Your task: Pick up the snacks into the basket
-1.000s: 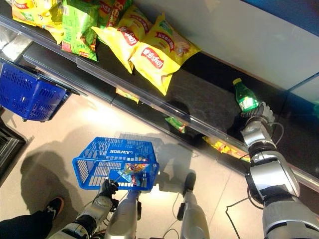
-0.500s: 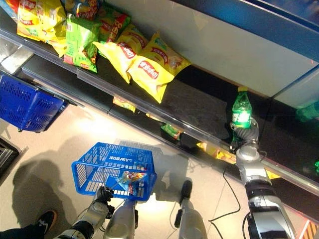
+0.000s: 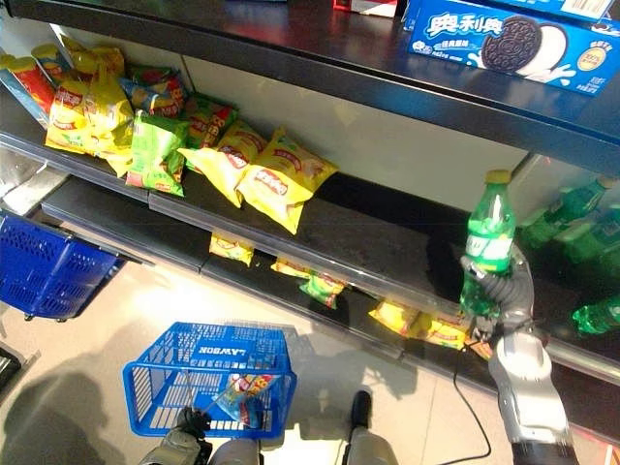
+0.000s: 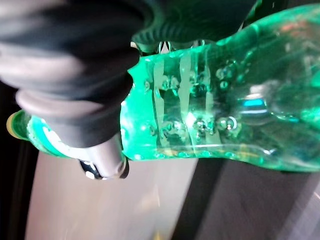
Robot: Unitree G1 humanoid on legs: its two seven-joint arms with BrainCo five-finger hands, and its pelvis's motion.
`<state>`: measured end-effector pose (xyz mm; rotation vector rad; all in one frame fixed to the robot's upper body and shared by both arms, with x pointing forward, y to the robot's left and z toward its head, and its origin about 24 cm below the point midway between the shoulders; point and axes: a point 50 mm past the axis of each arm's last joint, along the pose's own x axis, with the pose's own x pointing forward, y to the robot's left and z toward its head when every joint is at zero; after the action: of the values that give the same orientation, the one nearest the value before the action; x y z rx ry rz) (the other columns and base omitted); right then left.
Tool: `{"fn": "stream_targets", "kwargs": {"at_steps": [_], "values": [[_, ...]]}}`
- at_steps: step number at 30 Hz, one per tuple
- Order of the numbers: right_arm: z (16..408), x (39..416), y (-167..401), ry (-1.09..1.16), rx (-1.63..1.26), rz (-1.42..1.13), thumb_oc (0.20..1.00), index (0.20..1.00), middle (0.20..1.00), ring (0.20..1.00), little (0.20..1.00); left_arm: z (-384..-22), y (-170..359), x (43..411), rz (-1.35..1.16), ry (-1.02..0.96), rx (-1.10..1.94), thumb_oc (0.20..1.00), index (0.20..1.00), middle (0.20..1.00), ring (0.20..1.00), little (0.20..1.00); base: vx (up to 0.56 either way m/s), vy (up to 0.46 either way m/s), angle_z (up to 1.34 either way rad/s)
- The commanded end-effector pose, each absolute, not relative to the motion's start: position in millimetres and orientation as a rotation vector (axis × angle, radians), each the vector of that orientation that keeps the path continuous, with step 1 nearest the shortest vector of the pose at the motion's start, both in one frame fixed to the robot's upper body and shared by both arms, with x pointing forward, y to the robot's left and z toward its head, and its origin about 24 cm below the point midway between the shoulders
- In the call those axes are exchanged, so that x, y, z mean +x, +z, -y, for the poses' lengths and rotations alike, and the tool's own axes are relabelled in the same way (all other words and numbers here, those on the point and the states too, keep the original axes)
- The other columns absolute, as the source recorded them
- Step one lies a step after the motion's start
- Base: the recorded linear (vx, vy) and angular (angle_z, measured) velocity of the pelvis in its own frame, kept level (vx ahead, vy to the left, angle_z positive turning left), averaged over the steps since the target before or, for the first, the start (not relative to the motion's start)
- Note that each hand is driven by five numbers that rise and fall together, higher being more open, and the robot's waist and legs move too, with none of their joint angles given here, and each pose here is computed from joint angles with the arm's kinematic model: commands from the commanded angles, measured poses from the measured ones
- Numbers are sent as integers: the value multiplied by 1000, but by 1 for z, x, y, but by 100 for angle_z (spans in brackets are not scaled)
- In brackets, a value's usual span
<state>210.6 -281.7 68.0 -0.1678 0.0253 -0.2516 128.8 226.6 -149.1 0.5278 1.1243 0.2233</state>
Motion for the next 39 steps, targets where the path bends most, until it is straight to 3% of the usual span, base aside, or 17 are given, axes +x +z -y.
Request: {"fn": "stream_targets", "kwargs": {"at_steps": [1, 4, 6, 10, 11, 15, 21, 29, 39], "values": [[279, 213, 124, -145, -199, 237, 200, 200, 200, 200, 200, -235, -152, 120, -1180, 219, 559, 200, 200, 200, 200, 200, 23, 1, -6], [275, 203, 101, -73, -381, 82, 200, 200, 200, 200, 200, -237, -151, 120, -1176, 258, 499, 200, 200, 200, 200, 200, 3, -2, -1], [271, 192, 63, -23, -523, -109, 200, 200, 200, 200, 200, -238, -145, 134, -1102, 317, 446, 200, 200, 200, 200, 200, -18, -3, -1], [264, 187, 28, 27, -651, -256, 200, 200, 200, 200, 200, -238, -132, 158, -978, 339, 440, 200, 200, 200, 200, 200, -53, -5, -1], [262, 186, 1, 46, -747, -366, 200, 200, 200, 200, 200, -234, -119, 177, -868, 330, 448, 200, 200, 200, 200, 200, -56, -5, -2], [253, 191, -33, 75, -863, -472, 200, 200, 200, 200, 200, -224, -99, 207, -721, 326, 437, 200, 200, 200, 200, 200, -108, -11, 0], [221, 218, -61, 224, -989, -498, 200, 200, 200, 200, 200, -189, -67, 247, -508, 179, 435, 200, 200, 200, 200, 200, -91, -13, -2], [163, 275, -58, 294, -1065, -415, 200, 200, 200, 200, 200, -107, -28, 285, -284, -88, 432, 200, 200, 200, 200, 200, -105, -9, 4], [97, 319, -18, 331, -1082, -196, 200, 200, 200, 200, 200, -37, 7, 295, -133, -240, 367, 200, 200, 200, 200, 200, -62, -10, 7]]}}
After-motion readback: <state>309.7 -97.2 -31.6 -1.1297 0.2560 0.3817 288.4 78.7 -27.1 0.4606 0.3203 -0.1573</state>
